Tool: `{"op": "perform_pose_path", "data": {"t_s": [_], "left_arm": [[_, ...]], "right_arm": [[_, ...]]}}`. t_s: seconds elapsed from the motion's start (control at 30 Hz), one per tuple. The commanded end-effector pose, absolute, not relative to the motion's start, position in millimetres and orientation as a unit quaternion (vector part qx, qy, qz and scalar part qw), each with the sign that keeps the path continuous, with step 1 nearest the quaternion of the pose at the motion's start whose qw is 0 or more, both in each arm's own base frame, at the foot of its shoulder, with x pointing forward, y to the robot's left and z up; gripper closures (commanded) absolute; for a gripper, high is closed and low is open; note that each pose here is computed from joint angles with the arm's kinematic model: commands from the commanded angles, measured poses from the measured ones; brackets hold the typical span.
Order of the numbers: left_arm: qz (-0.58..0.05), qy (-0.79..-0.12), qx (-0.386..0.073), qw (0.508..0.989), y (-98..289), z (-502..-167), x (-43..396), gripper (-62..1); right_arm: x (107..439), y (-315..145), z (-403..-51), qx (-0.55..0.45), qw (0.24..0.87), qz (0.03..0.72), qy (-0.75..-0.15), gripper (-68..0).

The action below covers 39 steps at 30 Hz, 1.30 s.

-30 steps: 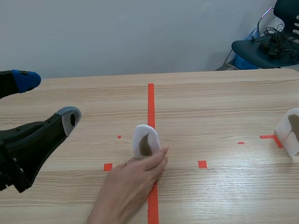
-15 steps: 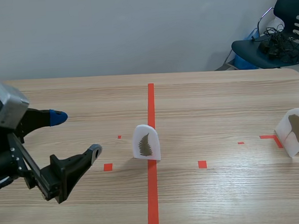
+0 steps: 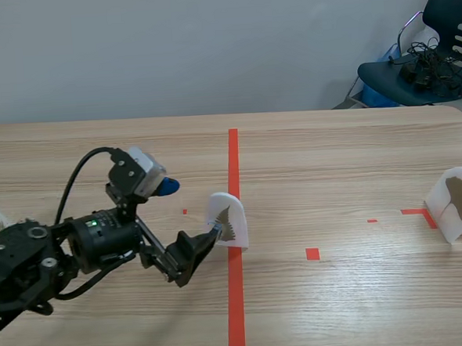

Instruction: Do the leaf sorting experiment

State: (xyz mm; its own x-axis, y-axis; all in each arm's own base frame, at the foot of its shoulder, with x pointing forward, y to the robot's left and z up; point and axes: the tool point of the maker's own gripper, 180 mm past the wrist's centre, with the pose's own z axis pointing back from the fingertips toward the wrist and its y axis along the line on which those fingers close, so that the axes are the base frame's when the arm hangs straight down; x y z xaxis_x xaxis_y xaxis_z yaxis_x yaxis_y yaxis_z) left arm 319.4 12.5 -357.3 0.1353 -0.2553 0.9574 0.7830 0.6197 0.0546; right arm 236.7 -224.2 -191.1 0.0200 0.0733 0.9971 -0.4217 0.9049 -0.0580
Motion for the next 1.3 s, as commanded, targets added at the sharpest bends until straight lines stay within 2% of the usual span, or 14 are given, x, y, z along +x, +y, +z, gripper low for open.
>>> {"op": "perform_pose_path", "data": {"t_s": [0.0, 0.13, 0.17, 0.43, 0.5, 0.6, 0.67, 0.8, 0.93, 1.07, 1.17, 1.27], "left_arm": [[-0.366, -0.566, -0.247, 0.697, 0.5, -346.6, 322.5, -62.3], [-0.369, -0.569, -0.241, 0.694, -14.9, -353.7, 324.1, -62.3], [-0.370, -0.567, -0.244, 0.694, -17.5, -354.6, 322.6, -60.1], [-0.368, -0.571, -0.253, 0.689, -24.9, -351.4, 320.9, -22.4], [-0.368, -0.573, -0.254, 0.687, -25.3, -350.3, 320.8, -14.8], [-0.367, -0.575, -0.256, 0.685, -25.6, -349.3, 320.8, -7.6], [-0.369, -0.575, -0.260, 0.682, -27.9, -346.8, 319.2, -5.4], [-0.367, -0.579, -0.285, 0.670, -29.7, -328.7, 308.6, -5.5], [-0.335, -0.593, -0.276, 0.678, -7.8, -306.6, 302.8, -5.5], [-0.233, -0.617, -0.245, 0.711, 47.5, -295.2, 308.3, -5.5], [-0.139, -0.627, -0.202, 0.739, 103.7, -300.9, 312.9, -5.5], [-0.076, -0.633, -0.147, 0.756, 152.3, -306.8, 313.9, -5.5]], "right_arm": [[240.0, -222.7, -180.1, 0.133, 0.688, 0.174, -0.692, -67.9], [240.0, -222.7, -180.1, 0.133, 0.688, 0.174, -0.692, -67.9], [239.9, -222.7, -180.2, 0.133, 0.688, 0.174, -0.692, -67.9], [239.2, -223.1, -180.8, 0.133, 0.688, 0.169, -0.693, -67.9], [239.2, -223.1, -180.8, 0.133, 0.688, 0.169, -0.693, -67.9], [239.2, -223.1, -180.8, 0.133, 0.688, 0.169, -0.693, -67.9], [239.2, -223.1, -180.8, 0.133, 0.688, 0.169, -0.693, -67.9], [239.2, -223.1, -180.8, 0.133, 0.688, 0.169, -0.693, -67.9], [239.2, -223.1, -180.8, 0.133, 0.688, 0.169, -0.693, -67.9], [239.3, -223.1, -181.4, 0.133, 0.689, 0.170, -0.692, -67.9], [239.3, -223.1, -181.6, 0.133, 0.689, 0.170, -0.692, -67.9], [239.3, -223.2, -182.9, 0.132, 0.692, 0.170, -0.689, -67.9]]}}
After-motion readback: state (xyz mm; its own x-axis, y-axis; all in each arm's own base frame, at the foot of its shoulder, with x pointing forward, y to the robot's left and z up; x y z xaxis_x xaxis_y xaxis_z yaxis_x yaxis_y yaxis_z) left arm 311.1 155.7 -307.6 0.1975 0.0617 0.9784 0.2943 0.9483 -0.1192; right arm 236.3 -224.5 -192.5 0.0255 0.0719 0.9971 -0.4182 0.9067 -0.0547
